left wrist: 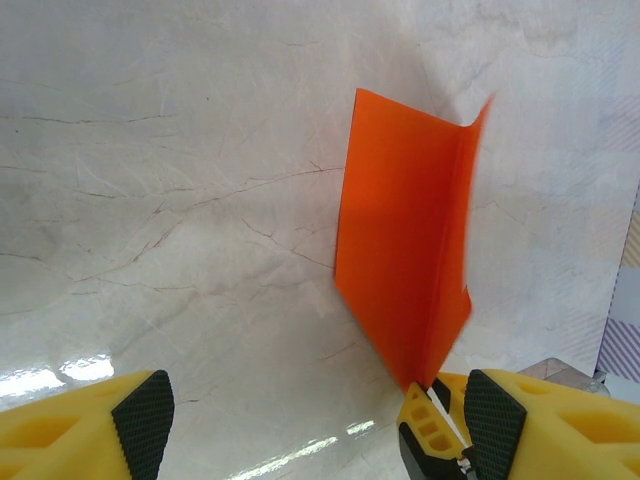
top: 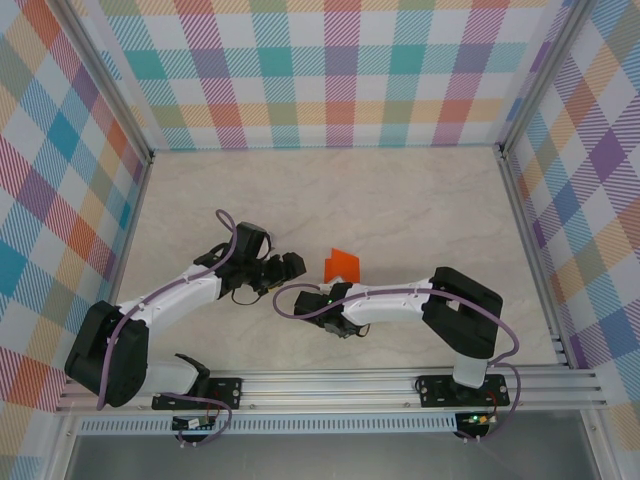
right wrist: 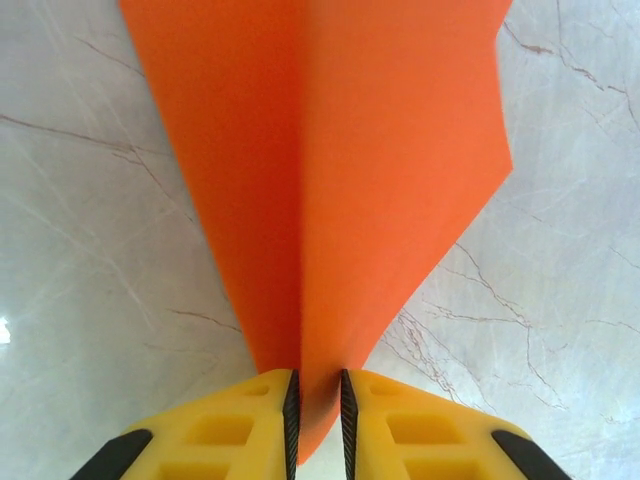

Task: Fold a paper plane with a square sheet of paper (fold left side to right side)
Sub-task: Fourth fold the wing at the center of the table.

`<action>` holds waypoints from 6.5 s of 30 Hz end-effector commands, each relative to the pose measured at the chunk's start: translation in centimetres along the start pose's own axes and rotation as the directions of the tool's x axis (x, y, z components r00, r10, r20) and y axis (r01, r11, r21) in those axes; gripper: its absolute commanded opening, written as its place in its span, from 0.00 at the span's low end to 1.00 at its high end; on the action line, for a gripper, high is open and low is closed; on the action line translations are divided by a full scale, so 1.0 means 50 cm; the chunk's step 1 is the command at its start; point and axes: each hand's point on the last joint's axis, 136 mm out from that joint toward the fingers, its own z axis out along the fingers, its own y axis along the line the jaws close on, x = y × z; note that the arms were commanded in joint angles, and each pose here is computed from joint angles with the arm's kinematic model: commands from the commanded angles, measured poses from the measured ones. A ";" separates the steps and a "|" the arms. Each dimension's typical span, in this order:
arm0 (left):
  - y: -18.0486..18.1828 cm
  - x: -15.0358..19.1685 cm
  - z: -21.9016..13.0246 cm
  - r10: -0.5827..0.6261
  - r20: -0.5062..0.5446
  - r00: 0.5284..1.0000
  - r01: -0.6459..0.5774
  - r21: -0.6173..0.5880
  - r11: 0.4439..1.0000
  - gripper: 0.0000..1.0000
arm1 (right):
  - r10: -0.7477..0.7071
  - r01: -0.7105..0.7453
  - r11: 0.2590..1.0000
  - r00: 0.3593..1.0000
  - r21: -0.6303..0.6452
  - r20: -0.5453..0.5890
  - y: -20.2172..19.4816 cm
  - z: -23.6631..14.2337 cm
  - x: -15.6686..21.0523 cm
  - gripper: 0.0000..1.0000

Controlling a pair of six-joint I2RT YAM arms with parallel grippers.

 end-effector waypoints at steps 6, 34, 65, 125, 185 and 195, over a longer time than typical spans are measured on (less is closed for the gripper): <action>0.008 -0.004 -0.014 0.015 0.009 1.000 -0.015 -0.024 1.000 0.79 | -0.009 0.009 1.000 1.000 -0.003 -0.015 0.013 0.009 0.008 0.20; -0.018 0.011 0.013 0.043 -0.047 0.998 -0.041 0.058 0.997 0.79 | 0.068 -0.062 0.966 0.998 -0.250 0.012 0.032 0.006 -0.003 0.13; -0.123 0.075 0.165 0.151 -0.225 0.963 -0.124 0.131 0.984 0.51 | 0.198 -0.183 0.736 0.979 -0.652 -0.050 0.024 0.008 -0.020 0.11; -0.125 0.046 0.257 0.128 -0.245 0.961 -0.104 0.107 0.989 0.34 | 0.351 -0.381 0.412 0.905 -0.828 -0.242 -0.003 0.055 -0.022 0.08; -0.083 0.054 0.272 0.103 -0.258 0.961 -0.098 0.031 0.995 0.34 | 0.538 -0.363 0.228 0.820 -0.903 -0.193 -0.140 -0.030 -0.144 0.41; -0.085 0.053 0.269 0.104 -0.255 0.961 -0.099 0.034 0.995 0.34 | 0.521 -0.408 0.165 0.809 -0.898 -0.272 -0.119 0.009 -0.204 0.39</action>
